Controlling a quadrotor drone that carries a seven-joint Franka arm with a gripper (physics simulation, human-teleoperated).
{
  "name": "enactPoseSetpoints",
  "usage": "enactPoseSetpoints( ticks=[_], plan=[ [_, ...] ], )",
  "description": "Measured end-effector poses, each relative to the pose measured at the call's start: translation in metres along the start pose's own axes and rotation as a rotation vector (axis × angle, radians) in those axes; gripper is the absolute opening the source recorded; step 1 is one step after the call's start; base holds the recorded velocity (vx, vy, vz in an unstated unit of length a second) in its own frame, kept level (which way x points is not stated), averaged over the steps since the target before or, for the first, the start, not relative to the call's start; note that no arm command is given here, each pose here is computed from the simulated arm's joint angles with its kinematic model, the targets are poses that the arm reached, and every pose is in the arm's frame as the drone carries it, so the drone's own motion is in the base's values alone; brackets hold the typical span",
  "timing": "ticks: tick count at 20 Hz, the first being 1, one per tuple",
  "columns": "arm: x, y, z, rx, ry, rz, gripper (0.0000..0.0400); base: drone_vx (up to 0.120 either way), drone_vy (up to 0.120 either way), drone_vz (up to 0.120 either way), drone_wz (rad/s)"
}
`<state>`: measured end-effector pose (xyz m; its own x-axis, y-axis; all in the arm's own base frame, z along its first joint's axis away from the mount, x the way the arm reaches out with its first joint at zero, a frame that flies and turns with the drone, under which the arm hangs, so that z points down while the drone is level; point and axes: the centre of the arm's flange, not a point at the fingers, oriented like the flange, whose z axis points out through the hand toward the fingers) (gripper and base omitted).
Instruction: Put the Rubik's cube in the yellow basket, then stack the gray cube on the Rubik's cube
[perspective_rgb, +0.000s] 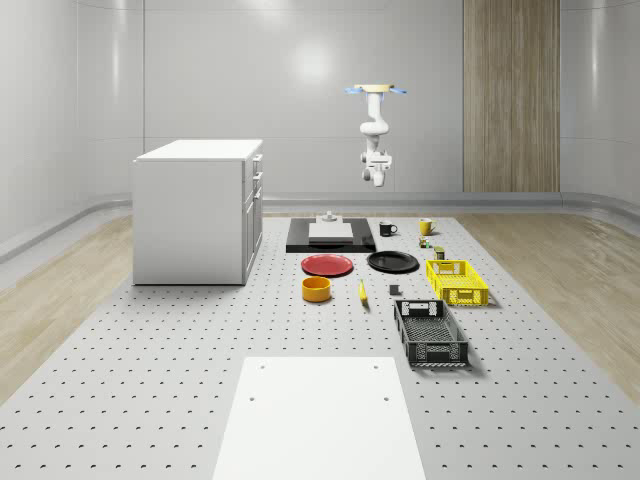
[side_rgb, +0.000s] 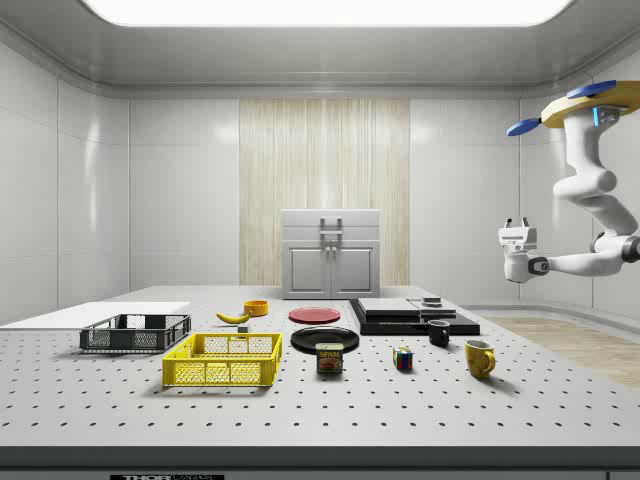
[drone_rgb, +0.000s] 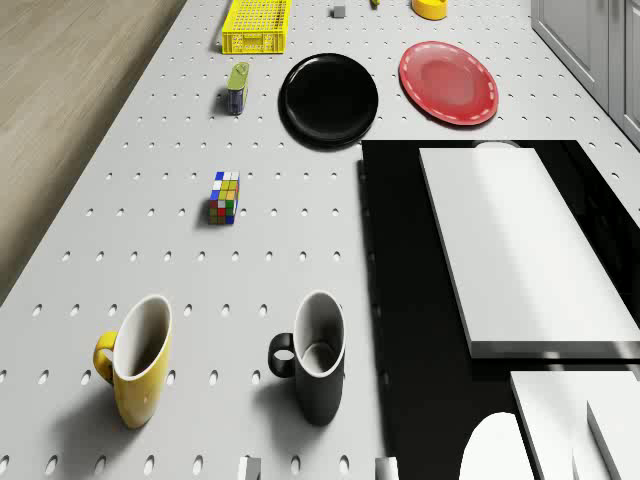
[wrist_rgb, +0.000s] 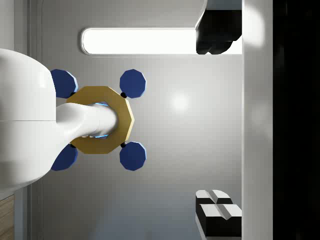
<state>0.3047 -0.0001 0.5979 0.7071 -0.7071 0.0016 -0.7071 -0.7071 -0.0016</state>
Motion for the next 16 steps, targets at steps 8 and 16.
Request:
enactPoseSetpoints(
  ticks=[8,16],
  plan=[
    [-0.002,0.002,-0.056,0.004,0.004,0.000,0.0400,0.030,0.025,0.000,0.000],
    [0.000,0.000,-0.085,0.009,0.009,0.000,0.0400,0.120,0.120,0.000,0.000]
  ],
)
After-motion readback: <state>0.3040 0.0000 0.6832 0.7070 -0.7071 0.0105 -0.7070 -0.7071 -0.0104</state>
